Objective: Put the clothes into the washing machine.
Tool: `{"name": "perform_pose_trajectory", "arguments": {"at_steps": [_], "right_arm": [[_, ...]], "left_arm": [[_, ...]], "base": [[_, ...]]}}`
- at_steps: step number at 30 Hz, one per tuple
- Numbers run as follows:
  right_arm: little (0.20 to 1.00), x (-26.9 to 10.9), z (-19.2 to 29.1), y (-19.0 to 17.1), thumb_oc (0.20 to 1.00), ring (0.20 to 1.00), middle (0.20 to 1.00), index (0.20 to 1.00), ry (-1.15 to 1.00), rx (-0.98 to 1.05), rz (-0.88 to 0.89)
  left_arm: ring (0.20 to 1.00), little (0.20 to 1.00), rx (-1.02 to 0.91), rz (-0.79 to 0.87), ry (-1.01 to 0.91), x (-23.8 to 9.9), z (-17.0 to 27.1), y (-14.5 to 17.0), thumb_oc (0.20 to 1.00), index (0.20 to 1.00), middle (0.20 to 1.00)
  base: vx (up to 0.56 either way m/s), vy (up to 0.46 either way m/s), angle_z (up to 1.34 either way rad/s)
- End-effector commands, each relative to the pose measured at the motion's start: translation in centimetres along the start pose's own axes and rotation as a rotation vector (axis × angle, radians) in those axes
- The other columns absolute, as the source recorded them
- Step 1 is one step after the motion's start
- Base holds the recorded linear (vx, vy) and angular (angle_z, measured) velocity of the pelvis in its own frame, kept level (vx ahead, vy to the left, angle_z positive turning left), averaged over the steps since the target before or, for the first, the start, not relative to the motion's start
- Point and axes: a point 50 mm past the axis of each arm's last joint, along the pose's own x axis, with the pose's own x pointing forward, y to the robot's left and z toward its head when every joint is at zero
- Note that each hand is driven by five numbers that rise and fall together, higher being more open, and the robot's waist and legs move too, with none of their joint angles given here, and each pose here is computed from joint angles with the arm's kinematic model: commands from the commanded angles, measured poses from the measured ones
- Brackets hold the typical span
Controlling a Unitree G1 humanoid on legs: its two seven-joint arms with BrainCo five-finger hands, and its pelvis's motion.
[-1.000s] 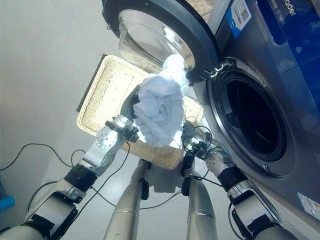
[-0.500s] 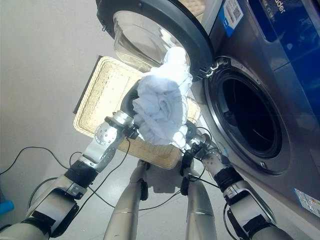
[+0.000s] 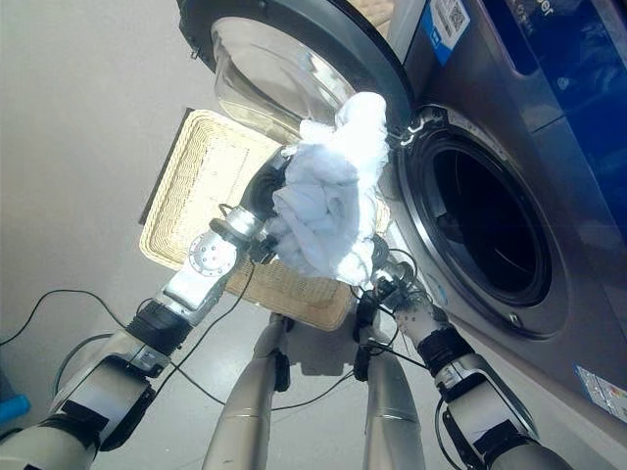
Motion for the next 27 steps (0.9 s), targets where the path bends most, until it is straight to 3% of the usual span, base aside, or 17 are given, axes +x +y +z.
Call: {"name": "perform_pose_trajectory", "arguments": {"at_steps": [1,13,25,26,27], "right_arm": [[0.200,2.6,7.0,1.5,0.200,0.200,0.200,0.200,-0.342,-0.144,0.149],[0.200,1.9,7.6,0.8,0.200,0.200,0.200,0.200,-0.404,-0.155,0.058],[0.200,1.4,7.9,0.3,0.200,0.200,0.200,0.200,-0.470,-0.133,0.011],[0.200,1.3,7.9,0.2,0.200,0.200,0.200,0.200,-0.484,-0.133,0.001],[0.200,1.3,7.9,0.2,0.200,0.200,0.200,0.200,-0.484,-0.133,0.001]], "left_arm": [[0.200,0.200,0.150,-0.015,0.071,-2.1,-1.6,0.6,0.200,0.200,0.200],[0.200,0.200,0.261,-0.050,0.084,-2.3,-1.9,0.7,0.200,0.200,0.200],[0.200,0.200,0.254,-0.033,0.099,-2.4,-2.3,0.6,0.200,0.200,0.200],[0.416,0.416,0.253,-0.035,0.106,-2.4,-2.4,0.5,0.416,0.416,0.416],[0.416,0.416,0.253,-0.035,0.106,-2.4,-2.4,0.5,0.416,0.416,0.416]], "base": [[0.00,0.000,0.00],[0.00,0.000,0.00],[0.00,0.000,0.00],[0.00,0.000,0.00],[0.00,0.000,0.00]]}}
